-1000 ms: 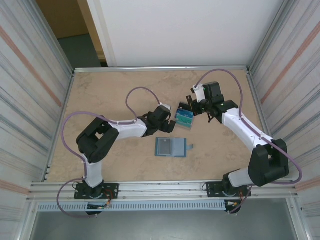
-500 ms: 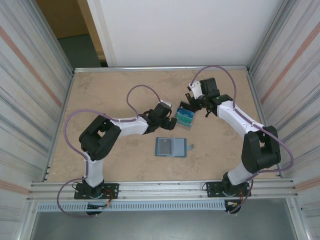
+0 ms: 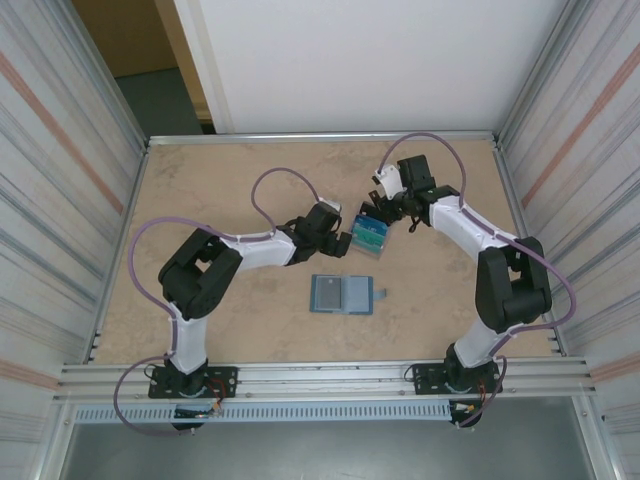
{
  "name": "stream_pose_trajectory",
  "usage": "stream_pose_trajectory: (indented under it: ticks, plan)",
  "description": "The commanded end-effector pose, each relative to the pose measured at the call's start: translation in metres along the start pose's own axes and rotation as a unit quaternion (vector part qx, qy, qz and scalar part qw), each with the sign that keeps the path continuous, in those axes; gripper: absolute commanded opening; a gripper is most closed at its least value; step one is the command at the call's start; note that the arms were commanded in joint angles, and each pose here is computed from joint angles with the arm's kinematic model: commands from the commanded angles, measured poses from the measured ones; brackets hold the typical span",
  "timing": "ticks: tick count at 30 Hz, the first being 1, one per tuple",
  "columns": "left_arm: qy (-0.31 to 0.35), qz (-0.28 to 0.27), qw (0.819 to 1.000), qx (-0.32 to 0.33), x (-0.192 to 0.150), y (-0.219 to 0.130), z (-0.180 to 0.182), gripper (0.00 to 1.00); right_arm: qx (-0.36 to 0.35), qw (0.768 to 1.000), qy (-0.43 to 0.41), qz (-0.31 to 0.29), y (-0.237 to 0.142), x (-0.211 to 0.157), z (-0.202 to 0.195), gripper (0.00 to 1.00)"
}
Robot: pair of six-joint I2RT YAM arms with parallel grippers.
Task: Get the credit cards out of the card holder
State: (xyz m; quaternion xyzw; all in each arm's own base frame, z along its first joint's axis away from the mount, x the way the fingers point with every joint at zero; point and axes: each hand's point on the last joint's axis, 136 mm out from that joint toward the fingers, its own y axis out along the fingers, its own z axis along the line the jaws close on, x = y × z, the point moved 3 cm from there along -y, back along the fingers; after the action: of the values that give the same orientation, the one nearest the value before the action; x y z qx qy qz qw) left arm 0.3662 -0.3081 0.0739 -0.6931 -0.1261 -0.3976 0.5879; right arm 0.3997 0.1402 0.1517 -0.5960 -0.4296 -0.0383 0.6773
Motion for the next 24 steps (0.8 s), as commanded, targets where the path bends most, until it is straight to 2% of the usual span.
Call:
stream_pose_trajectory:
  ticks: [1, 16, 24]
  plan:
    - [0.0, -0.014, 1.0, 0.001, 0.013, -0.007, 0.002, 0.99, 0.014, 1.0, -0.01, 0.009, 0.002, 0.001, -0.001, 0.0]
    - [-0.005, -0.039, 0.999, 0.013, 0.021, -0.038, 0.015, 0.99, 0.06, 0.996, -0.011, 0.064, 0.018, -0.008, 0.008, 0.0]
    - [-0.006, -0.059, 0.998, 0.027, 0.027, -0.059, 0.024, 0.99, 0.06, 0.995, -0.021, 0.082, 0.016, -0.008, 0.006, 0.0]
